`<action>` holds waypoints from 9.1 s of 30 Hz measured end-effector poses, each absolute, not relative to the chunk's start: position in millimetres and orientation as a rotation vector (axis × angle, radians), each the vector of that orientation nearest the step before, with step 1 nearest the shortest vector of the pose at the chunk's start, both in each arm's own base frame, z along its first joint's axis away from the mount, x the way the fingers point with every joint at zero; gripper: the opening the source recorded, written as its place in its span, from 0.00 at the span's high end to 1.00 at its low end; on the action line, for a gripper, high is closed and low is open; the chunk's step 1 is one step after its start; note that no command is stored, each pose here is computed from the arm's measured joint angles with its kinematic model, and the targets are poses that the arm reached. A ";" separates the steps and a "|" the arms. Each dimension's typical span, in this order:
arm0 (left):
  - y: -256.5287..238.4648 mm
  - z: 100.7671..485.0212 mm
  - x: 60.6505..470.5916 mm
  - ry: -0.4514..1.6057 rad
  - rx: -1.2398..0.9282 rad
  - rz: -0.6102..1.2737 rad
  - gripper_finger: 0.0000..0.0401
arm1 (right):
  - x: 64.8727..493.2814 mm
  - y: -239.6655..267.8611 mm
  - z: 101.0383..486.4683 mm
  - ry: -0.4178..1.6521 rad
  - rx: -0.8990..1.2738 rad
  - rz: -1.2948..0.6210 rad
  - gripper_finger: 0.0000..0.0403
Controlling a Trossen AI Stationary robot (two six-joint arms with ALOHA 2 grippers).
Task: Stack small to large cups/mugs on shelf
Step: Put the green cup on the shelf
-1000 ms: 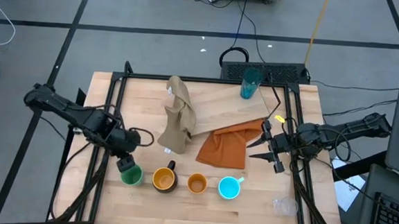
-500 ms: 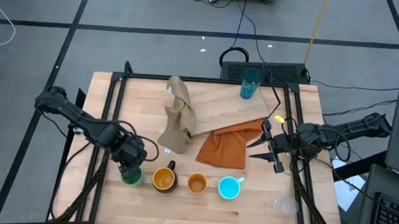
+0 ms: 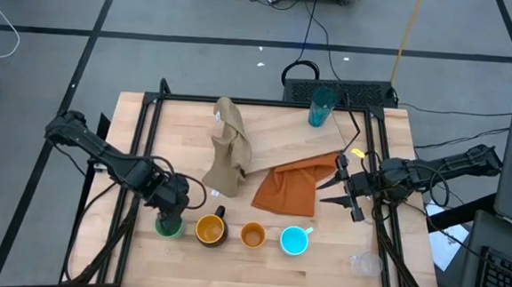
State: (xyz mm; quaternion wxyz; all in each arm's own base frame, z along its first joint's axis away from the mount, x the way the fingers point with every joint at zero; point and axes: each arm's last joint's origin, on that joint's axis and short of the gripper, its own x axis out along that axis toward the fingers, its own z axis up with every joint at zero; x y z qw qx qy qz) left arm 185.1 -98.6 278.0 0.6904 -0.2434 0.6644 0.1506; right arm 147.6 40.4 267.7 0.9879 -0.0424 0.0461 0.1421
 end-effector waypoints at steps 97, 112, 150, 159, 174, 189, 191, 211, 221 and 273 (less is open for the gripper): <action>-106.8 229.5 176.1 1.582 -0.512 0.291 0.47 | 147.6 40.4 267.2 0.099 -0.077 0.285 0.65; -102.1 229.6 178.9 1.590 -0.506 0.262 0.47 | 147.6 40.4 267.2 0.099 -0.078 0.285 0.65; -87.5 296.5 178.8 1.662 -0.340 0.087 1.00 | 149.4 39.4 269.3 0.079 -0.044 0.274 0.64; -63.5 348.8 196.8 1.409 -0.215 0.090 1.00 | 171.0 26.8 257.4 0.148 0.100 -0.007 0.33; -36.5 362.5 251.4 1.438 -0.060 0.022 1.00 | 225.2 16.6 247.2 -0.031 -0.064 -0.088 0.02; -16.6 400.6 315.2 1.261 0.114 -0.072 1.00 | 243.3 18.8 253.1 0.082 0.036 0.011 0.01; -15.1 401.0 323.8 1.256 0.130 -0.111 1.00 | 253.6 19.6 260.5 0.101 0.029 0.009 0.01; -6.3 410.7 325.7 1.214 0.193 -0.085 1.00 | 298.4 27.6 266.2 0.114 0.011 0.186 0.01; -14.9 410.7 325.4 1.213 0.195 -0.098 1.00 | 340.6 23.7 268.9 0.193 -0.044 0.175 0.01; -17.2 410.7 325.4 1.211 0.269 -0.107 1.00 | 396.9 14.5 250.3 0.161 0.040 0.327 0.06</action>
